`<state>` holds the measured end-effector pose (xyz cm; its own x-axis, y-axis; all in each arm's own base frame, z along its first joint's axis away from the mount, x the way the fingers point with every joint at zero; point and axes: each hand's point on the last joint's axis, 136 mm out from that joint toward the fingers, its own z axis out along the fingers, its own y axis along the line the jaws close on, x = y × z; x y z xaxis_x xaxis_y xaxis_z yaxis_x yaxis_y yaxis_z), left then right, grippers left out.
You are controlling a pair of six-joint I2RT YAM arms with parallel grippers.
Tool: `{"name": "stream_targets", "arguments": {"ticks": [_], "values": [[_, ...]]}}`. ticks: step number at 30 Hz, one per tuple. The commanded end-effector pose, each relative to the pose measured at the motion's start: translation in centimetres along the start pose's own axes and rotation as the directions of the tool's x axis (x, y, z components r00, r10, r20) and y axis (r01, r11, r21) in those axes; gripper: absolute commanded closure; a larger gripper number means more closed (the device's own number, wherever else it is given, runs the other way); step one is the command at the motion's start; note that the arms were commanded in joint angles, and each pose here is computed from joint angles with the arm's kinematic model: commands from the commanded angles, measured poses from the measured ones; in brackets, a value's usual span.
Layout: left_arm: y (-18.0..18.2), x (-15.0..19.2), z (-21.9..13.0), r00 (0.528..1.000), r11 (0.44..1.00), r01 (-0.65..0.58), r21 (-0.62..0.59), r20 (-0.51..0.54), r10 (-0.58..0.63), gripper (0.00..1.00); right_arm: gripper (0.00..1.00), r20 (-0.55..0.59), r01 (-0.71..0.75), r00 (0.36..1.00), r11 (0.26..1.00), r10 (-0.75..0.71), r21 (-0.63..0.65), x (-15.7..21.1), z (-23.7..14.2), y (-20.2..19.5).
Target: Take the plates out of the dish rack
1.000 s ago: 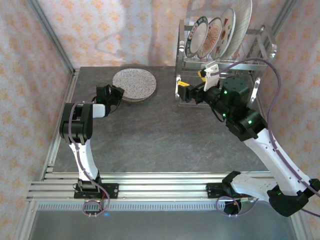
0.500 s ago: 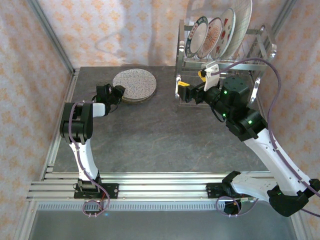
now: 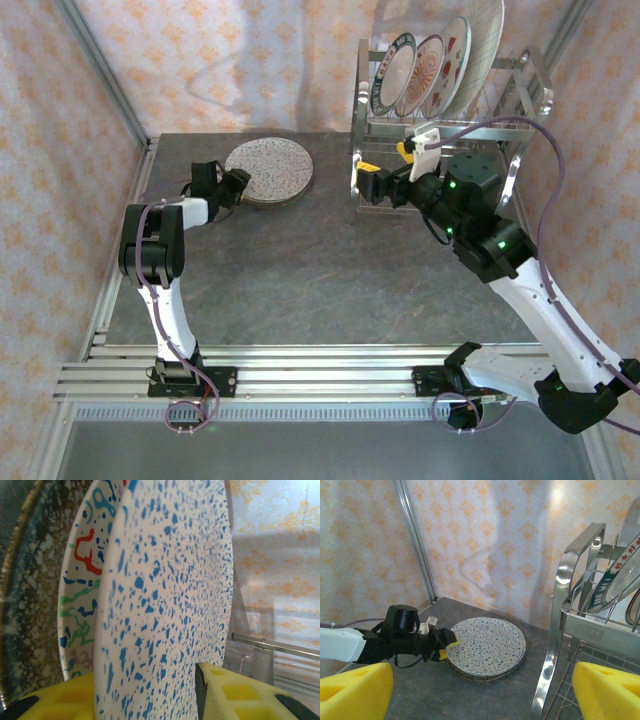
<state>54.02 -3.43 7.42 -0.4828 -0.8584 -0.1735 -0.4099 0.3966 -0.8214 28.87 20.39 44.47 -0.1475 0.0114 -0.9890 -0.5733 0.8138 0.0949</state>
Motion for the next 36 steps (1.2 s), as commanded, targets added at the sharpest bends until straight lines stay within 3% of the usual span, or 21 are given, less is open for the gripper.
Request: {"name": "stream_targets", "arguments": {"ticks": [1,15,28,32,34,36], "values": [[-1.6,-0.8,-1.3,0.999,0.998,-0.051,-0.021,-0.004,0.051,0.58,0.08,0.063,-0.018,0.998,1.000,0.018,-0.005,-2.4,-1.4,0.3],[-0.4,-0.5,-1.7,0.998,0.989,-0.060,-0.137,-0.042,0.055,0.56,0.08,0.069,-0.018,0.997,1.000,0.018,0.006,-2.6,-1.4,0.1],[-1.2,-1.3,-3.0,0.997,0.978,-0.082,-0.191,-0.022,0.079,0.53,0.10,0.094,-0.053,0.995,0.988,0.039,0.146,-3.5,-2.1,-2.3],[-2.0,-1.8,-4.2,0.996,0.974,-0.090,-0.206,-0.001,0.092,0.52,0.11,0.115,-0.098,0.991,0.955,0.068,0.280,-4.4,-3.3,-4.6],[-2.6,-1.9,-5.0,0.995,0.973,-0.091,-0.214,0.010,0.095,0.49,0.12,0.131,-0.130,0.988,0.906,0.084,0.402,-5.0,-4.5,-6.7],[-5.1,-1.8,-6.9,0.993,0.977,-0.105,-0.186,0.038,0.114,0.48,0.13,0.150,-0.167,0.984,0.808,0.098,0.565,-5.7,-6.5,-9.4]]}}
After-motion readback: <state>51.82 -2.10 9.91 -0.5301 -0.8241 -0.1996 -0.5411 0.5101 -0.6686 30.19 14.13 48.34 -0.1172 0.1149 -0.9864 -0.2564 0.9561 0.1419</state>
